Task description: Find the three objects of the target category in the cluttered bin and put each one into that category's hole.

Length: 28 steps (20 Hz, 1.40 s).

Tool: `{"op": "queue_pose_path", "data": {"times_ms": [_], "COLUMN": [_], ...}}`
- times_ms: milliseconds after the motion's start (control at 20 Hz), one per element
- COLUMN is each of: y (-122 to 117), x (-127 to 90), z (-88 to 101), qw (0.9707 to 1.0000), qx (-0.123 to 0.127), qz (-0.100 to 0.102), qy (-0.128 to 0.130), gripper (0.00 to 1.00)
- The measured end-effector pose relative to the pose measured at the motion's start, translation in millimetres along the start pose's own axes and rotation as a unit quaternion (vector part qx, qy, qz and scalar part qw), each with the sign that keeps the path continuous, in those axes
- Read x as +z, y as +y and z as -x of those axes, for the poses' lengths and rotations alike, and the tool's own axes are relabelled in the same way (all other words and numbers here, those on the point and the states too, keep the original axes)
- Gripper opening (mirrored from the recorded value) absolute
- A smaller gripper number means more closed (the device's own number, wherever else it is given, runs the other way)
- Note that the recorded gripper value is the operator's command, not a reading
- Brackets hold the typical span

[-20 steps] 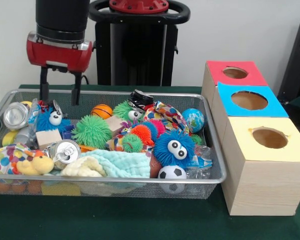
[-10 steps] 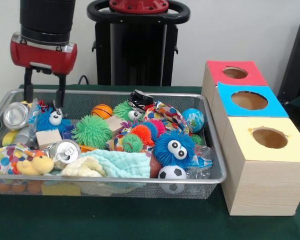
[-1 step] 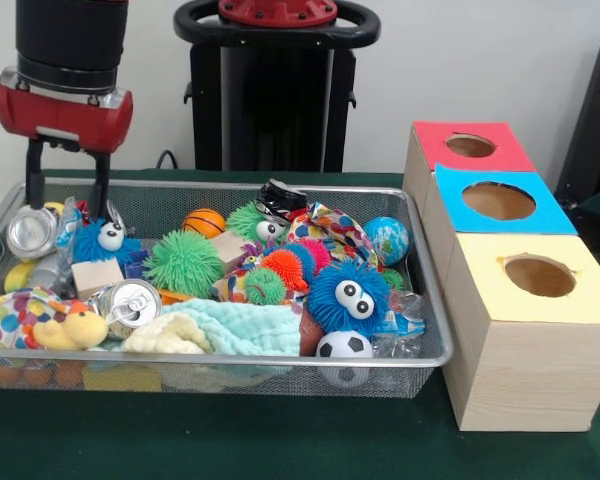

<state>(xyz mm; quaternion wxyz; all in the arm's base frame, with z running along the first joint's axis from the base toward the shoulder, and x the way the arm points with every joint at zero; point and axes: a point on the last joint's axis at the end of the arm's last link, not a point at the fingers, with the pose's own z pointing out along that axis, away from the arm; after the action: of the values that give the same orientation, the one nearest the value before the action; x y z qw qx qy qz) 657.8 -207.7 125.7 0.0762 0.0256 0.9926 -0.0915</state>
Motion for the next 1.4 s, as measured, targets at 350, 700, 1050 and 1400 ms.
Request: {"op": "queue_pose_path", "data": {"times_ms": [350,700,1050,1400], "y": [-4,-18,-21,-14], "x": [5,11,19,33], "z": [2.7,4.6,13.1,25.0], "qw": [1.0,0.9995,0.9981,0.9946], "qx": [0.005,0.022,0.032,0.042], "qz": [0.006,0.019,0.039,0.071], "qy": [-0.004,-0.012,-0.034,-0.062], "gripper": [1.0,1.0,1.0,1.0]}}
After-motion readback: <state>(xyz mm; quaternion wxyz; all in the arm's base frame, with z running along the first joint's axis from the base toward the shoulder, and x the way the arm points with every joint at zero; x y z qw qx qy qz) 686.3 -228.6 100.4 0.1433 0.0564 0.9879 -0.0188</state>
